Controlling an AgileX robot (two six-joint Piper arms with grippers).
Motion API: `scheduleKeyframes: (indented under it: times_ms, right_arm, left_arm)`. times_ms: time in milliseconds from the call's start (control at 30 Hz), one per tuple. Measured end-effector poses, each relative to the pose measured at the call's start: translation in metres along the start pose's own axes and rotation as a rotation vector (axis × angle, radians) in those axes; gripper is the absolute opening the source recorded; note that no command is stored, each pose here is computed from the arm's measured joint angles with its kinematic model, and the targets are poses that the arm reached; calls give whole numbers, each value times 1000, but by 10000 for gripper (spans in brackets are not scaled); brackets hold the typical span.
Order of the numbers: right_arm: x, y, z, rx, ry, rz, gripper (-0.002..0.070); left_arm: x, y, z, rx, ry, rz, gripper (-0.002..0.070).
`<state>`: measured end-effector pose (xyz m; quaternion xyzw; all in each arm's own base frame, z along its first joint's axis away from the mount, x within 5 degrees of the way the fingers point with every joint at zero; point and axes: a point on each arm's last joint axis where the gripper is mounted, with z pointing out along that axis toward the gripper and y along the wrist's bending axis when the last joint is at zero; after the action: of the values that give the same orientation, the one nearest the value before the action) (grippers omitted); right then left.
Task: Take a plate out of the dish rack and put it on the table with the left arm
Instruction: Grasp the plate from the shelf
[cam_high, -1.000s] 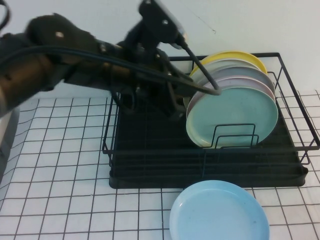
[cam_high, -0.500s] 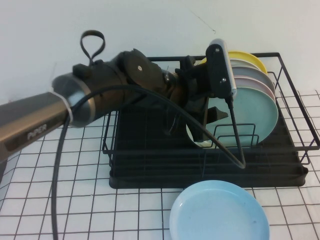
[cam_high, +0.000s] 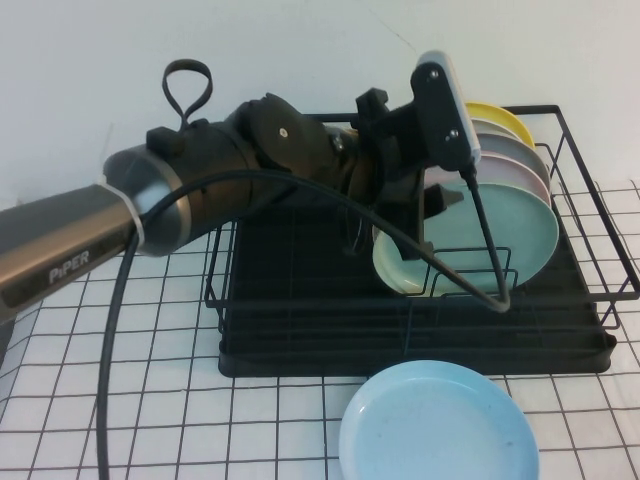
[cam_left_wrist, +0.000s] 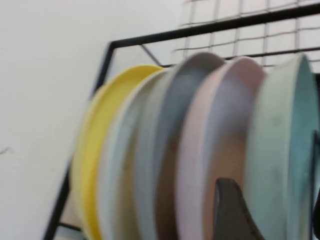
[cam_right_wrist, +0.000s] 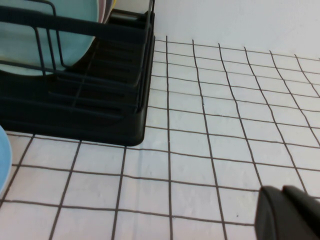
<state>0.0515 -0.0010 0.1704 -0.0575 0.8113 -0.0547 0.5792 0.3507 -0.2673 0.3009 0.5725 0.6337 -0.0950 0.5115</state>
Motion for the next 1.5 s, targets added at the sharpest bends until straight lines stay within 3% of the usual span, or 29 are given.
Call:
scheduleKeyframes:
  times_ms: [167,733,867,1033,1267,1500]
  right_arm:
    - [0,0,0,0,0,0,-3]
    - [0,0,0,0,0,0,-3]
    - [0,0,0,0,0,0,-3]
    - [0,0,0,0,0,0,-3]
    - [0,0,0,0,0,0,-3]
    - [0,0,0,0,0,0,-3]
  left_arm:
    - [-1,5,-1,-54,-5,-11,321]
    - [18,-2,21,-22,39,-36,318]
    - [23,-3,27,-24,52,-42,253]
    - [28,-2,32,-53,61,-59,83]
    - [25,0,29,-79,50,-68,85]
    - [-11,13,-10,-142,-39,-46,85]
